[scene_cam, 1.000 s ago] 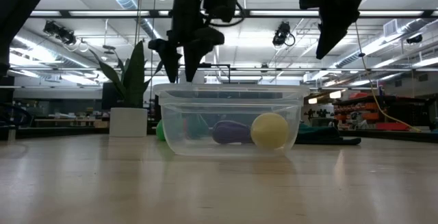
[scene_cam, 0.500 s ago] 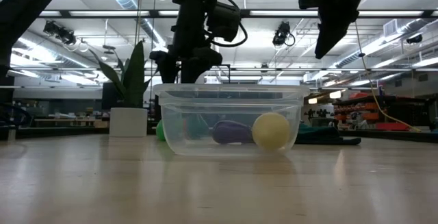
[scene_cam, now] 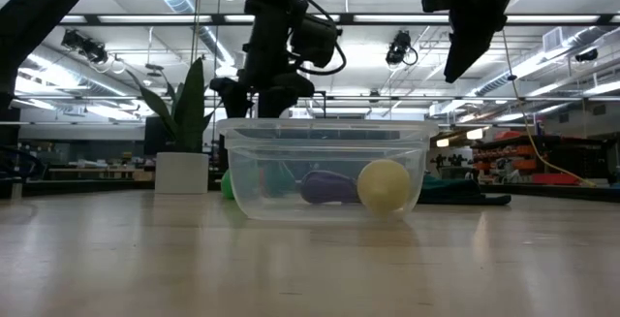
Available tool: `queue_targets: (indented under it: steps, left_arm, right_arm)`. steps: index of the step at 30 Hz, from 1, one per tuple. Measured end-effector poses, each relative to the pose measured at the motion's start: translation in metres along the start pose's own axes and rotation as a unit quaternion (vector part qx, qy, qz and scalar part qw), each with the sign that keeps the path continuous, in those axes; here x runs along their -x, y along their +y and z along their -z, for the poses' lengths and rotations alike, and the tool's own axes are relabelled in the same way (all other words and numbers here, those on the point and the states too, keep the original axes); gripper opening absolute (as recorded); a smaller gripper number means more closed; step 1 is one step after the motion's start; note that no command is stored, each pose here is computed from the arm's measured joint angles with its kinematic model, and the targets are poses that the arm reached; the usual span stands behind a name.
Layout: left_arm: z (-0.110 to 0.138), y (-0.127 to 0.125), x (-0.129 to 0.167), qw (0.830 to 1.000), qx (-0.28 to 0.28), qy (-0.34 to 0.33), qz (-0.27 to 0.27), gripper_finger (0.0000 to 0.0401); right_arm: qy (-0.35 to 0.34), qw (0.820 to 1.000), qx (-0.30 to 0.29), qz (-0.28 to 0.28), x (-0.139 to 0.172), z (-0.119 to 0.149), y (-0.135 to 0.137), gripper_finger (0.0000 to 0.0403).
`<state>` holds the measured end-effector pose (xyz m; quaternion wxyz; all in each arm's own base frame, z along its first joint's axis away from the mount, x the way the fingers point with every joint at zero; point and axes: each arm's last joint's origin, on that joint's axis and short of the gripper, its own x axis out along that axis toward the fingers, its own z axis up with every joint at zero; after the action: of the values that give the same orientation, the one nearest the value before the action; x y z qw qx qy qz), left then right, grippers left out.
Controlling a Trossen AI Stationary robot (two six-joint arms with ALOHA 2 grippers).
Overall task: Pick and placing Produce into tupperware
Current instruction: Put the green pear into the transparent container
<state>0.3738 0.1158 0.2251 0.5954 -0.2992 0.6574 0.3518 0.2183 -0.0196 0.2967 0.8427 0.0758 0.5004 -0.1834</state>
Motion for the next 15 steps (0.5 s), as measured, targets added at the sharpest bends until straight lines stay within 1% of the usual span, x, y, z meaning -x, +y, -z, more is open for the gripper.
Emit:
queue_targets:
  steps: [10,15]
  left_arm:
    - [-0.0013,-0.0016,-0.0025,1.0,-0.003,0.001,0.003,0.0272]
    - [-0.0015,-0.0013,-0.0024,1.0,-0.005,-0.012,-0.014,0.0272]
  right_arm:
    - [-0.001,1.0,-0.001,0.0,0.0,-0.0001,0.0,0.0178]
    - [-0.001,1.0,-0.002,0.0,0.0,-0.0002,0.0,0.0178]
